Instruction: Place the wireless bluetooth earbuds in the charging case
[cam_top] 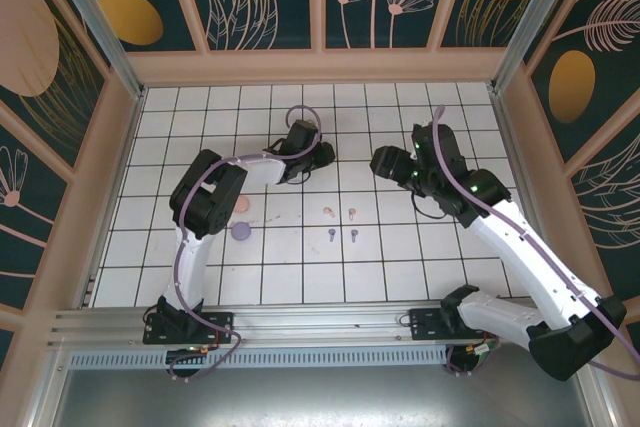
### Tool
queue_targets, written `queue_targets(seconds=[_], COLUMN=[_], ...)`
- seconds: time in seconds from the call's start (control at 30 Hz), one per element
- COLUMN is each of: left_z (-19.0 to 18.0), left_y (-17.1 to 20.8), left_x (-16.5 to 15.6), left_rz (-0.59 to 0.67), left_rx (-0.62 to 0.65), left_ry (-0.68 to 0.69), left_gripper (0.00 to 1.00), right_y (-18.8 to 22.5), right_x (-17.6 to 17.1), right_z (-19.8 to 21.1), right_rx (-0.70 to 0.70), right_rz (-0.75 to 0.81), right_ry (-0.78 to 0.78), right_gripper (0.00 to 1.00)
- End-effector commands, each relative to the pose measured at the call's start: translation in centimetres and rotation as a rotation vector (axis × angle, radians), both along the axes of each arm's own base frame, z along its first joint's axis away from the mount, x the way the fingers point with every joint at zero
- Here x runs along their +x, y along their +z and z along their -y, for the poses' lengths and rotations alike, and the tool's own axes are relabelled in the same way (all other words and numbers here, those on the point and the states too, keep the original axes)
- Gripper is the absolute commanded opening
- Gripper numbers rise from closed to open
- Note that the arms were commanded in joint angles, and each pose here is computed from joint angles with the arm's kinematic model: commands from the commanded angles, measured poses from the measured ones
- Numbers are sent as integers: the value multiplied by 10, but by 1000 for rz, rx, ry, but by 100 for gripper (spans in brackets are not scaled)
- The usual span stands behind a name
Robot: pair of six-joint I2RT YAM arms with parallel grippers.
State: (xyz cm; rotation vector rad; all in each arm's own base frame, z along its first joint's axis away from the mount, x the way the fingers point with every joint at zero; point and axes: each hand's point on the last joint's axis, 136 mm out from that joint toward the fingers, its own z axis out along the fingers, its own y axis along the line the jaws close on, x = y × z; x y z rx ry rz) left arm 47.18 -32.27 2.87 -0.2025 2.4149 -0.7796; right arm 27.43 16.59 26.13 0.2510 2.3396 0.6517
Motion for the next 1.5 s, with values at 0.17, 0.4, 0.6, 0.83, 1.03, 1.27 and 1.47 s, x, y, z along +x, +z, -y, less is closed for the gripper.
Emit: queue_targets(seconds=[0.17,0.4,0.6,0.83,1.03,1.27,1.47], left_z=[-32,-40,-59,-98,-142,-191,-241], left_y=[-13,30,110,211,234,224,220], left_x=[3,11,4,-32,-70,-91,-99], left_rz=[-18,62,223,456,548,524,516], left_rx=[129,163,174,143,120,137,119], left_ry=[0,1,27,105,225,393,555], left_gripper=[54,69,75,91,99,99,99], right_y=[26,26,14,-20,-51,-93,-126], right_x=[-7,-13,-15,-32,-48,-60,-67], right_z=[5,-2,-12,-40,-76,-119,-164], right_rx=[11,21,54,18,-4,-51,-118], right_rz=[4,3,2,-36,-89,-181,-259], right_ry=[-3,54,102,164,172,175,205], right_gripper=[76,76,76,76,76,75,75])
